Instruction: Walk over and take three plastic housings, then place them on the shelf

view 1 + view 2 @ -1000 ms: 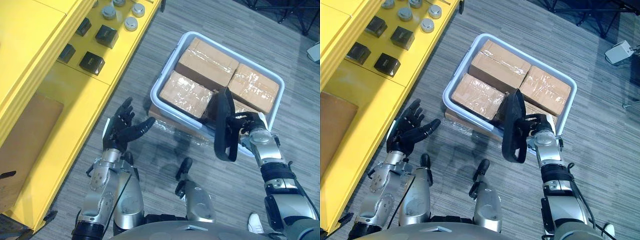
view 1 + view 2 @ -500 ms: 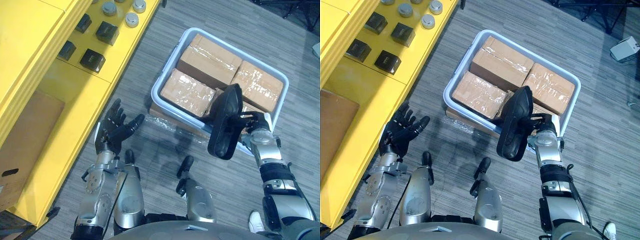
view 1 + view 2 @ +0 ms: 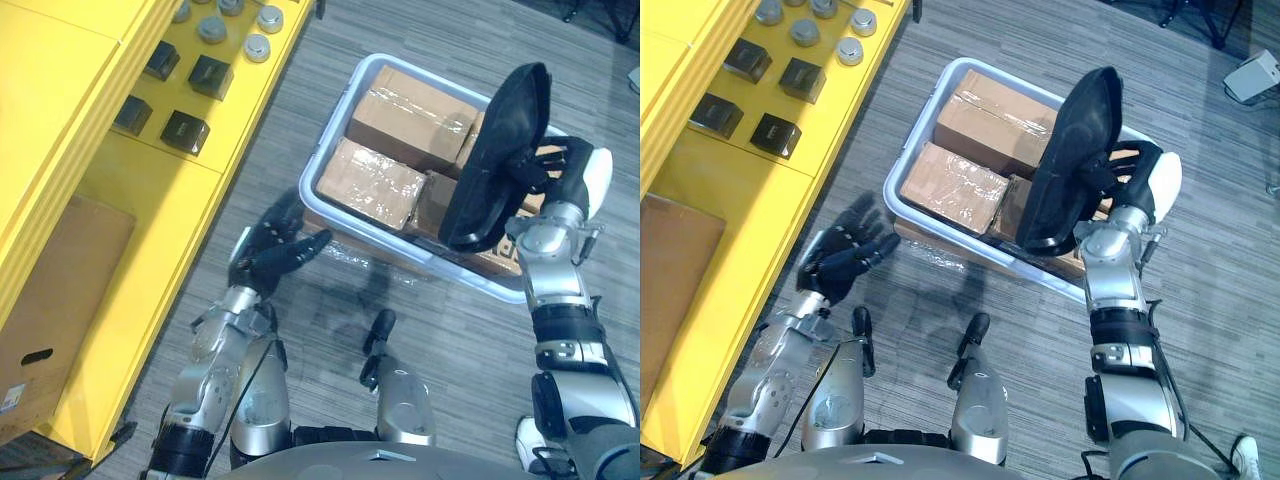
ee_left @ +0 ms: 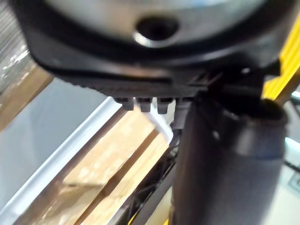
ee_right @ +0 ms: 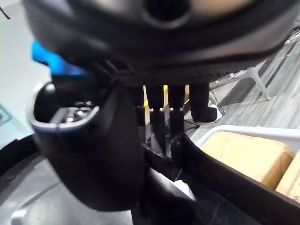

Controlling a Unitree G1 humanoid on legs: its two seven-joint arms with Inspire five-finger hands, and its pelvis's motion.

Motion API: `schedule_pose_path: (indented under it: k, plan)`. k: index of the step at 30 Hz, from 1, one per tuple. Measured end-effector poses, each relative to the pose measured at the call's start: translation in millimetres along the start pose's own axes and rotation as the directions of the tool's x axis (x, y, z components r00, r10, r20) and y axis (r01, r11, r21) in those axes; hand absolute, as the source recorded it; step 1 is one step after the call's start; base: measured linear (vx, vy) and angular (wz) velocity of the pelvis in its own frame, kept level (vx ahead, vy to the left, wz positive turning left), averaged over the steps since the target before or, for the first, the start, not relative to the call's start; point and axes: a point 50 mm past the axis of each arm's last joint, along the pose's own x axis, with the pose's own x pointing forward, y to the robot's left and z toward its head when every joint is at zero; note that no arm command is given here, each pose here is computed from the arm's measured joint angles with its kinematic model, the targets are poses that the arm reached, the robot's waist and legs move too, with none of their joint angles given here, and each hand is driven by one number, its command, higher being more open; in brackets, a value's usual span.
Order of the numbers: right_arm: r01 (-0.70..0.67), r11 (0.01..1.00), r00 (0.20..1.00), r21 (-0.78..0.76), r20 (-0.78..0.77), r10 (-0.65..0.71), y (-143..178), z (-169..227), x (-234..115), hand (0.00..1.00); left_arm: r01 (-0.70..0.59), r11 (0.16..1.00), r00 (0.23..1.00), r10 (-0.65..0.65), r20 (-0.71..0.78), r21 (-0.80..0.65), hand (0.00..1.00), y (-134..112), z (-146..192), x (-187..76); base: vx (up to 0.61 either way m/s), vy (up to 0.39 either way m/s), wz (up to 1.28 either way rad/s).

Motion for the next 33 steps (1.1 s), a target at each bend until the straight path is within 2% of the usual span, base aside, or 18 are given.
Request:
schedule_pose_path:
  k: [5,9,12,16,22,27,33]
  plan:
    - [-0.035,0.999,0.998,-0.009,0.056,0.035,12,20,7,0.0,0.125,0.992,0.989,-0.124,-0.082,-0.002,1.0,-13,7,48,-0.03,0.013,-0.06]
    - [-0.051,0.999,0.994,-0.002,0.096,0.051,18,32,9,0.0,0.174,0.982,0.985,-0.172,-0.027,0.071,1.0,-23,40,78,-0.05,0.017,0.0]
    - [-0.056,0.998,0.991,0.041,0.126,0.051,23,47,9,0.0,0.185,0.974,0.981,-0.191,0.035,0.13,1.0,-34,62,92,-0.06,0.016,-0.06]
    - [-0.094,0.991,0.987,0.093,0.142,0.08,38,58,2,0.0,0.168,0.973,0.983,-0.178,0.052,0.157,1.0,-43,71,101,-0.05,0.004,-0.07]
    - [-0.189,0.972,0.974,0.14,0.156,0.167,69,69,-20,0.0,0.103,0.974,0.993,-0.112,0.031,0.201,1.0,-51,64,110,-0.05,-0.002,-0.05]
    - [-0.234,0.963,0.962,0.135,0.173,0.21,82,74,-29,0.0,0.07,0.97,0.997,-0.076,0.017,0.235,1.0,-60,61,119,-0.01,-0.001,-0.02]
    - [-0.273,0.952,0.95,0.141,0.199,0.243,92,84,-37,0.0,0.027,0.938,0.999,-0.034,0.014,0.345,1.0,-67,59,126,-0.01,0.002,-0.02]
